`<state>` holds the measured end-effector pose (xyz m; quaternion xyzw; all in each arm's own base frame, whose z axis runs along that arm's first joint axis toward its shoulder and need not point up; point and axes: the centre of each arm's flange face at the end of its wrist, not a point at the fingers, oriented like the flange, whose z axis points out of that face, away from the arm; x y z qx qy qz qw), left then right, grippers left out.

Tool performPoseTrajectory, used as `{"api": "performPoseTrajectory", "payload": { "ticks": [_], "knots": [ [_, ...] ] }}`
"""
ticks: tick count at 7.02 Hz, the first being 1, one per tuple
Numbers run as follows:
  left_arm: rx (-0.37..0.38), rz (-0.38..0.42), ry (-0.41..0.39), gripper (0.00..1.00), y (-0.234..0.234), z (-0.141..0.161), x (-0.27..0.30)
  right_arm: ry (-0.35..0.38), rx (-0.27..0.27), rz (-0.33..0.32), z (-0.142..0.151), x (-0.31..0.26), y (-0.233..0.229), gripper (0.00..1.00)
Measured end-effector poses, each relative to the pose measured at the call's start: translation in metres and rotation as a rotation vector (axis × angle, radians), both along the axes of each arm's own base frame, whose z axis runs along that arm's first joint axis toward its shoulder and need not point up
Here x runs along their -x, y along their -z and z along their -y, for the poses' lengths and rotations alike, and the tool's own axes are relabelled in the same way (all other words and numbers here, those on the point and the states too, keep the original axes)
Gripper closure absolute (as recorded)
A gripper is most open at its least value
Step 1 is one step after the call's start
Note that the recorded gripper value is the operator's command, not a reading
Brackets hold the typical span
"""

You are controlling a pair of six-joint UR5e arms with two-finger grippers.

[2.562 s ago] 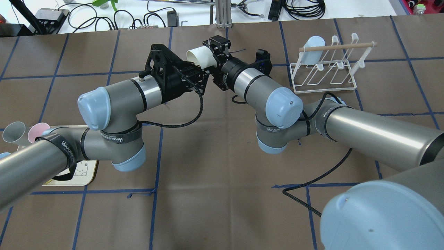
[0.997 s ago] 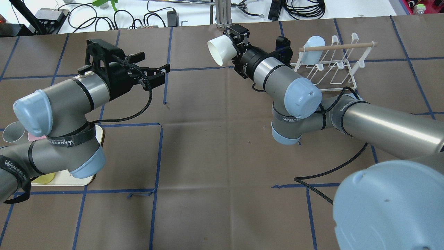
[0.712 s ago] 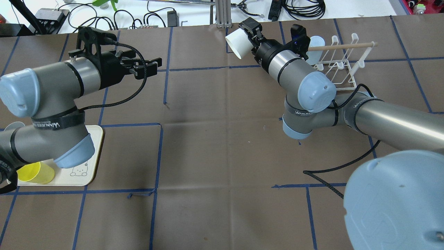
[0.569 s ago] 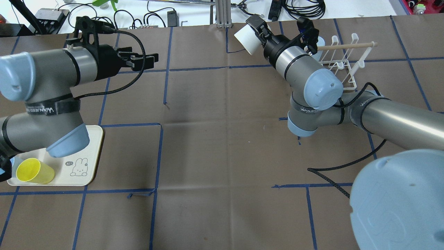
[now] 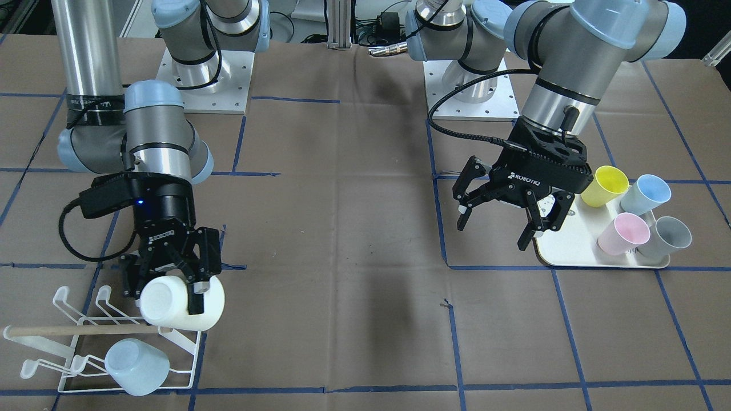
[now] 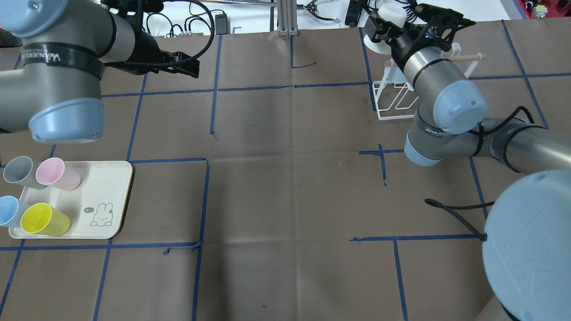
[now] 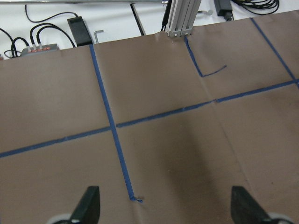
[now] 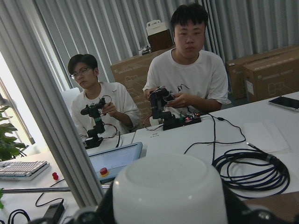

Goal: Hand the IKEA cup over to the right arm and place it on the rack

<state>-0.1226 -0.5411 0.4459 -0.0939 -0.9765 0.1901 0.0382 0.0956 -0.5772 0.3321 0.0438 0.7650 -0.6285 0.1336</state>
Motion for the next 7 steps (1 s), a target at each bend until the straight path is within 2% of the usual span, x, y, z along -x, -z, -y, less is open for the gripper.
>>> {"api": "performPoseTrajectory", "payload": {
  "ticks": [1, 2, 3, 5, 7],
  "knots": [
    [-0.094, 0.059, -0.039, 0.0, -0.01, -0.007, -0.001, 0.038, 0.06, -0.094, 0.002, 0.037, -0.003, 0.81],
    [-0.169, 0.089, -0.072, 0.0, -0.024, -0.015, -0.002, 0.06, 0.102, -0.158, 0.003, 0.07, -0.003, 0.81],
    [-0.216, 0.092, -0.107, 0.0, -0.04, -0.022, 0.0, 0.066, 0.116, -0.188, 0.005, 0.098, 0.001, 0.82],
    [-0.261, 0.09, -0.131, 0.0, -0.052, -0.03, 0.01, 0.069, 0.133, -0.204, 0.016, 0.132, 0.026, 0.82],
    [-0.285, 0.089, -0.129, 0.0, -0.042, -0.029, 0.013, 0.051, 0.154, -0.207, 0.036, 0.151, 0.048, 0.82]
  ]
}}
